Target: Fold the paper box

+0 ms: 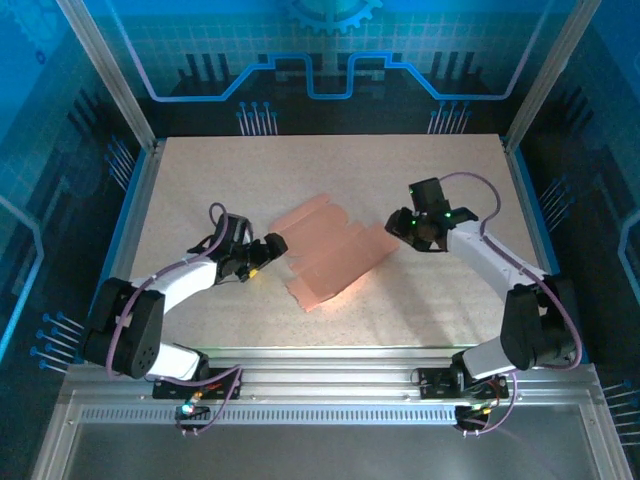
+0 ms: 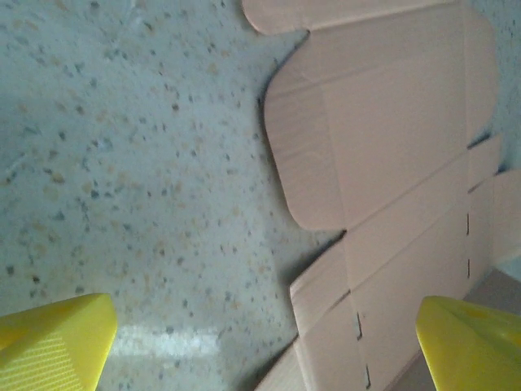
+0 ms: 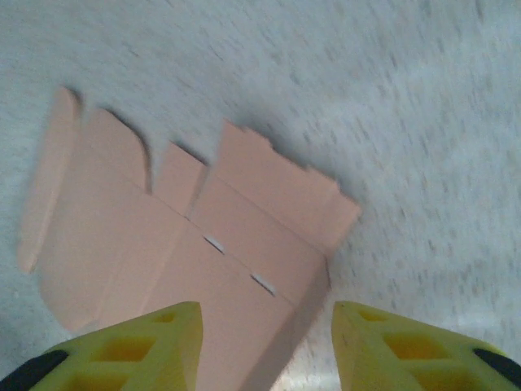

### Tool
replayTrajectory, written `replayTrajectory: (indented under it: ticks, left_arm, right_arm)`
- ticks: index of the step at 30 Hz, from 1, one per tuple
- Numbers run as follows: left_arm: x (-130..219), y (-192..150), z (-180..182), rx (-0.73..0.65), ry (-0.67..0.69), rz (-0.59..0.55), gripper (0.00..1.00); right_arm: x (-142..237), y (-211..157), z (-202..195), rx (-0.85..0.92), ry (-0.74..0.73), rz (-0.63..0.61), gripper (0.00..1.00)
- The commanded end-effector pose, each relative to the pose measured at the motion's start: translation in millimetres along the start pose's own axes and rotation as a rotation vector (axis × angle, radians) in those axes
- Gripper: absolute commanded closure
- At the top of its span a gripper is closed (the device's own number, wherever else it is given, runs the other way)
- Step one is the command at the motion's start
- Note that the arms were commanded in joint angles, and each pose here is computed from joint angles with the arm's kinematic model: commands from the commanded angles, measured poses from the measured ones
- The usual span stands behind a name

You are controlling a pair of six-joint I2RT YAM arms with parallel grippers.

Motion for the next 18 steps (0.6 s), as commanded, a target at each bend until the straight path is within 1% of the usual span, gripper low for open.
replayTrajectory:
  ticks: [1,4,7,10,15,18]
  left_arm:
    - [-11,6,3,0.054,-0.001,-0.030,0.05]
    - [-18,7,3,0.053,0.000,-0.010,0.05]
    - [-22,7,4,0.051,-0.013,0.001,0.10]
    - [-30,6,5,0.053,-0.012,0.039,0.16]
    - [-44,2,8,0.071,-0.028,0.081,0.22]
    - [-48,0,8,0.069,-0.032,0.088,0.22]
  right_arm:
    - [-10,-37,-6,-0.133,-0.152,0.138,0.56]
    - [-19,-55,9,-0.132,-0.188,0.160,0.59]
    - [-29,-69,19,-0.135,-0.234,0.188,0.63]
    - [-38,-79,28,-0.124,-0.248,0.221,0.66]
    - [-51,-86,41,-0.114,-0.257,0.264,0.67]
    - [-57,-86,45,-0.124,-0.275,0.285,0.72]
Point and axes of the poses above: each hand's point on the last joint's axis, 136 mm out from that joint toward the fingers, its own x axis back along the fingers, its own z axis along the line the jaws close on, y = z × x, the point moved 10 cm from there along x, back along the fingers, and after that the axes turned 3 degrees about x, right-handed, at the moved point
